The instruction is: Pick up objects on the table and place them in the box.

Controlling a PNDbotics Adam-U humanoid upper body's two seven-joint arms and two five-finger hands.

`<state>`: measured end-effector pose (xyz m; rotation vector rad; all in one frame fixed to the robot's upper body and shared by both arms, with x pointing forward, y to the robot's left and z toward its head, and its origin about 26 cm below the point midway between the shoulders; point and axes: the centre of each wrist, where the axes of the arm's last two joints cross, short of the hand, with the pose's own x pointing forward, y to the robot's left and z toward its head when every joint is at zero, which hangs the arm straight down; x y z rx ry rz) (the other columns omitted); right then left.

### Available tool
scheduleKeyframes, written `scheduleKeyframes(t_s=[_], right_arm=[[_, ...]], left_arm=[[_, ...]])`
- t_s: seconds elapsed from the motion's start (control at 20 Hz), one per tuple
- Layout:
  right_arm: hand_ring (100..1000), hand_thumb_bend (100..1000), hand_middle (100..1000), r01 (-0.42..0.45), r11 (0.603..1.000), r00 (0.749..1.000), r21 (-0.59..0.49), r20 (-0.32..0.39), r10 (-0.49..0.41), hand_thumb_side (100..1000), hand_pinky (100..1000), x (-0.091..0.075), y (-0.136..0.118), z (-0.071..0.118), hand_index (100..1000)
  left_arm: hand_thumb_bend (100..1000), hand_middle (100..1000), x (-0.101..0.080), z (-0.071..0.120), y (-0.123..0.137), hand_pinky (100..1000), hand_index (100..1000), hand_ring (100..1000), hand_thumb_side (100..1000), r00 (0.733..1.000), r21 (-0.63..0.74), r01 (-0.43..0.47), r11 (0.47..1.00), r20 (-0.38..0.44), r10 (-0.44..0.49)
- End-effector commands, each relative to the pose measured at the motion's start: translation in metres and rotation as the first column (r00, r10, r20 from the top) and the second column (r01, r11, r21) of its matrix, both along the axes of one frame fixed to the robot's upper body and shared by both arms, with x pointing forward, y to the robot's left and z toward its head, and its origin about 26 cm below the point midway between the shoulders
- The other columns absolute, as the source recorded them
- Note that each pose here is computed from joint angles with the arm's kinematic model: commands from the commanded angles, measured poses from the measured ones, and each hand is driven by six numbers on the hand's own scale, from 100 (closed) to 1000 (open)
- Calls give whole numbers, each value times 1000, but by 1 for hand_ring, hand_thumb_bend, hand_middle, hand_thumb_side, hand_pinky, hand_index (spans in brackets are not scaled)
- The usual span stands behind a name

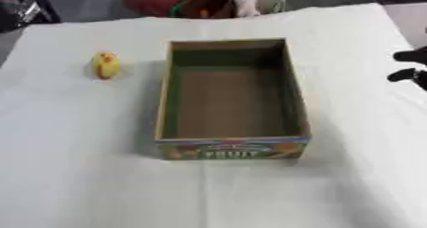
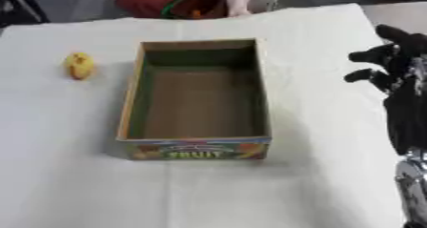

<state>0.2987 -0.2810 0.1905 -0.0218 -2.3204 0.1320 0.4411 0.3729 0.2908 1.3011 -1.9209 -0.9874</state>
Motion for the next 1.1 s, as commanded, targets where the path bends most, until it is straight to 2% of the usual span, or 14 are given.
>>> scheduleKeyframes(t_s=[0.05, 0.25, 0.4, 0.8, 1.1], right_arm=[[691, 100, 537, -13, 1000, 999, -15, 32, 14, 880, 537, -2, 1, 9, 826], [691, 100, 537, -19, 1000, 999, -17, 31, 19, 880, 537, -2, 1, 9, 826], [692, 100, 537, -22, 1000, 999, -18, 30, 23, 882, 538, -2, 2, 9, 825], [693, 100, 536, -28, 999, 999, -21, 31, 28, 885, 538, -1, 3, 10, 826], [694, 100, 536, -36, 999, 999, -25, 34, 37, 884, 538, -1, 5, 10, 826]], left_arm=[[583, 799, 2, 10, 4, 616, 926, 755, 872, 997, 105, -35, 994, -59, 41], [663, 812, 10, 2, 2, 638, 940, 773, 896, 982, 182, -36, 983, -177, 69], [721, 814, 15, -7, 1, 660, 946, 784, 891, 966, 207, 0, 978, -255, 54], [717, 805, 24, -20, -2, 664, 950, 783, 842, 932, 196, 77, 978, -363, -1], [681, 800, 33, -28, -14, 657, 941, 771, 863, 910, 155, 90, 984, -414, -18]])
